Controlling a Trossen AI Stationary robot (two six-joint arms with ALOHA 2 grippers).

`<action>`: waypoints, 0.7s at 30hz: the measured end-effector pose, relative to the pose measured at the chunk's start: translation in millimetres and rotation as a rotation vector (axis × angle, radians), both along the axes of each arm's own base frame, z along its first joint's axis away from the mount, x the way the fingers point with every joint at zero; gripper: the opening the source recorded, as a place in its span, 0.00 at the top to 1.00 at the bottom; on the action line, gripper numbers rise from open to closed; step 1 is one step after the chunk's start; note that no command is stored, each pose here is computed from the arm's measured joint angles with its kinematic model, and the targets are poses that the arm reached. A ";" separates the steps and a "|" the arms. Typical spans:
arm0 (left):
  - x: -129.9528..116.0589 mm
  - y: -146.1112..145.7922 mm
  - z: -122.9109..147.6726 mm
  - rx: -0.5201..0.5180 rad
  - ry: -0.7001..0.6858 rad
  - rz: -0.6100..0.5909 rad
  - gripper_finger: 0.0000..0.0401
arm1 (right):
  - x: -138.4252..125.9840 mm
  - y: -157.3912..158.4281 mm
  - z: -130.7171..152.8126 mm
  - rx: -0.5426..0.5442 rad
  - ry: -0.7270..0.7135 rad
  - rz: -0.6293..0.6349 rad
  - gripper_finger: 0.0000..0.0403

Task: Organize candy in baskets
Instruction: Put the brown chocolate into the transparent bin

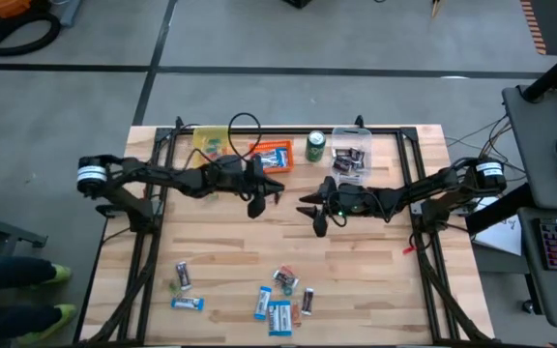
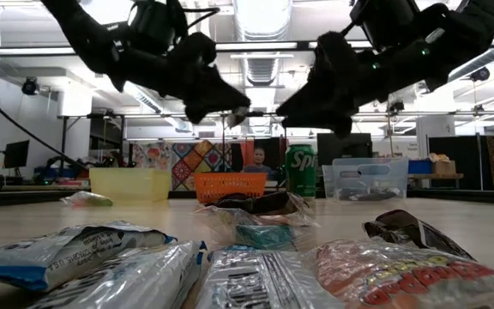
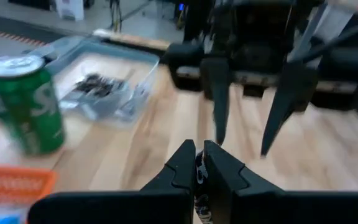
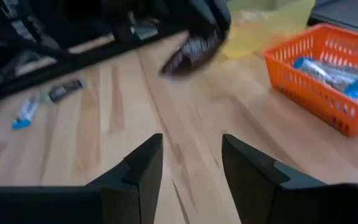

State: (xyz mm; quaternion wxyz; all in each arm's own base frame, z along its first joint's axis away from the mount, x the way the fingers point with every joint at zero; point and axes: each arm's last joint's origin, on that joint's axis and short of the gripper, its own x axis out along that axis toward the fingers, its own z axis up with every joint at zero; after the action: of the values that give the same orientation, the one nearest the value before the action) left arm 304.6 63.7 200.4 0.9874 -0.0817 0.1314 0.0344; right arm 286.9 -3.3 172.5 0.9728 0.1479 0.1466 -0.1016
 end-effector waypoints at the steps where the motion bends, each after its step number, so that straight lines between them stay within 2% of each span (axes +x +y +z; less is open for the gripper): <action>1: 3.4 -1.3 -2.0 -0.016 -0.024 0.000 1.00 | 0.3 0.0 0.8 0.007 -0.010 -0.003 0.62; 7: 20.5 -6.9 -14.8 -0.061 -0.113 0.052 1.00 | 3.0 -2.5 6.3 0.043 -0.050 -0.104 0.61; 12: 27.1 -8.1 -24.4 -0.060 -0.107 0.145 1.00 | 6.0 -2.8 11.0 0.075 -0.073 -0.128 0.61; 21: 31.8 -14.7 -16.6 -0.057 -0.152 0.218 1.00 | 5.8 -5.5 10.1 0.066 -0.062 -0.225 0.61</action>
State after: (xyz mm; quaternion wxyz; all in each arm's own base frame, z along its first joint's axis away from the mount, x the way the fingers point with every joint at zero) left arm 336.4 49.0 183.8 0.9822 -0.1260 0.0475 0.1313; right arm 292.7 -8.9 182.6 0.9539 0.1986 0.1024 -0.2004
